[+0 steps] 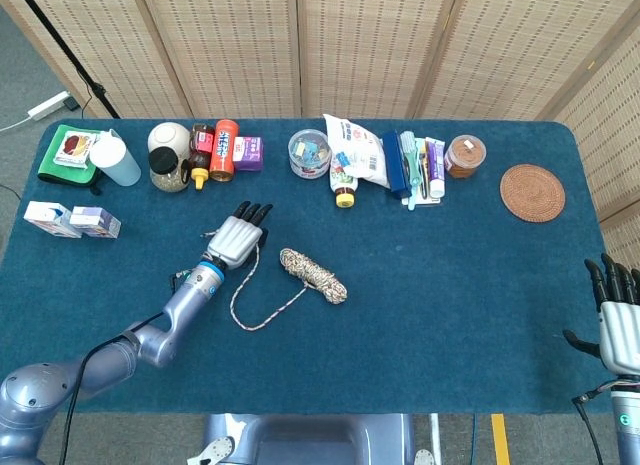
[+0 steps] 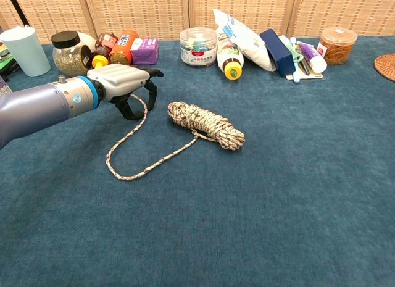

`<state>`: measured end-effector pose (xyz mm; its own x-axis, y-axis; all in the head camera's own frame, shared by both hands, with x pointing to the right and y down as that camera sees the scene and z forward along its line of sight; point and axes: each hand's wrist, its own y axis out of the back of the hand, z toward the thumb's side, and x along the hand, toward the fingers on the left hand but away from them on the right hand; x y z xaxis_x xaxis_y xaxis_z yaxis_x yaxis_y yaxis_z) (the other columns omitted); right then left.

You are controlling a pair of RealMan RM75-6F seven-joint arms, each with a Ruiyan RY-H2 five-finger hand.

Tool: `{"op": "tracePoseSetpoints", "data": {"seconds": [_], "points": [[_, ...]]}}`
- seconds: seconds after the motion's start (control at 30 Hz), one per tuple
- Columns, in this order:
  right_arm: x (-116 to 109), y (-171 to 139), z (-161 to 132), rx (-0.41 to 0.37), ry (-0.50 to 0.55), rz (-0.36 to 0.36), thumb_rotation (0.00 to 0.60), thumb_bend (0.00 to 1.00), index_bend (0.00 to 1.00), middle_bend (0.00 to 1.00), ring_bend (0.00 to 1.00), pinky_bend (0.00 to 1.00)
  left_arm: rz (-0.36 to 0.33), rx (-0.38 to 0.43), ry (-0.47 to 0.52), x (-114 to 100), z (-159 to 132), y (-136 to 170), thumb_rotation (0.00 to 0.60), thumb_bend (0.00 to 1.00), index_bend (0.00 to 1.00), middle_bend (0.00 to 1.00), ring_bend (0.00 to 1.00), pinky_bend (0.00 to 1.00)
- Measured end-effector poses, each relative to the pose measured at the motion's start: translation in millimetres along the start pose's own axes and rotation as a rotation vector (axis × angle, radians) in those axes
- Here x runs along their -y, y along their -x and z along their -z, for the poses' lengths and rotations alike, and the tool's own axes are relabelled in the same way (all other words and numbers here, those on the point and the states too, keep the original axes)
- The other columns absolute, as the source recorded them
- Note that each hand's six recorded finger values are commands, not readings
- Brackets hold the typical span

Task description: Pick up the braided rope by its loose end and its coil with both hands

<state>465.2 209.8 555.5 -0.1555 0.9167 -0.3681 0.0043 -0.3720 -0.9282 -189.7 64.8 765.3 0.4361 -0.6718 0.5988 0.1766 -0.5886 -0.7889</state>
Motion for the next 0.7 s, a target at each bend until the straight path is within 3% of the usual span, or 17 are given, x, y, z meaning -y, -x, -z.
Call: {"op": "tracePoseSetpoints", "data": {"seconds": [0.7], "points": [[-1.4, -0.8, -0.5, -0.007, 0.008, 0.0, 0.6, 0.0, 0.0, 0.0, 0.0, 0.0, 0.003, -0.002, -0.002, 2.0, -0.5, 1.2, 0.6, 0.42, 0.59, 0.0, 0.0, 0.0]]}}
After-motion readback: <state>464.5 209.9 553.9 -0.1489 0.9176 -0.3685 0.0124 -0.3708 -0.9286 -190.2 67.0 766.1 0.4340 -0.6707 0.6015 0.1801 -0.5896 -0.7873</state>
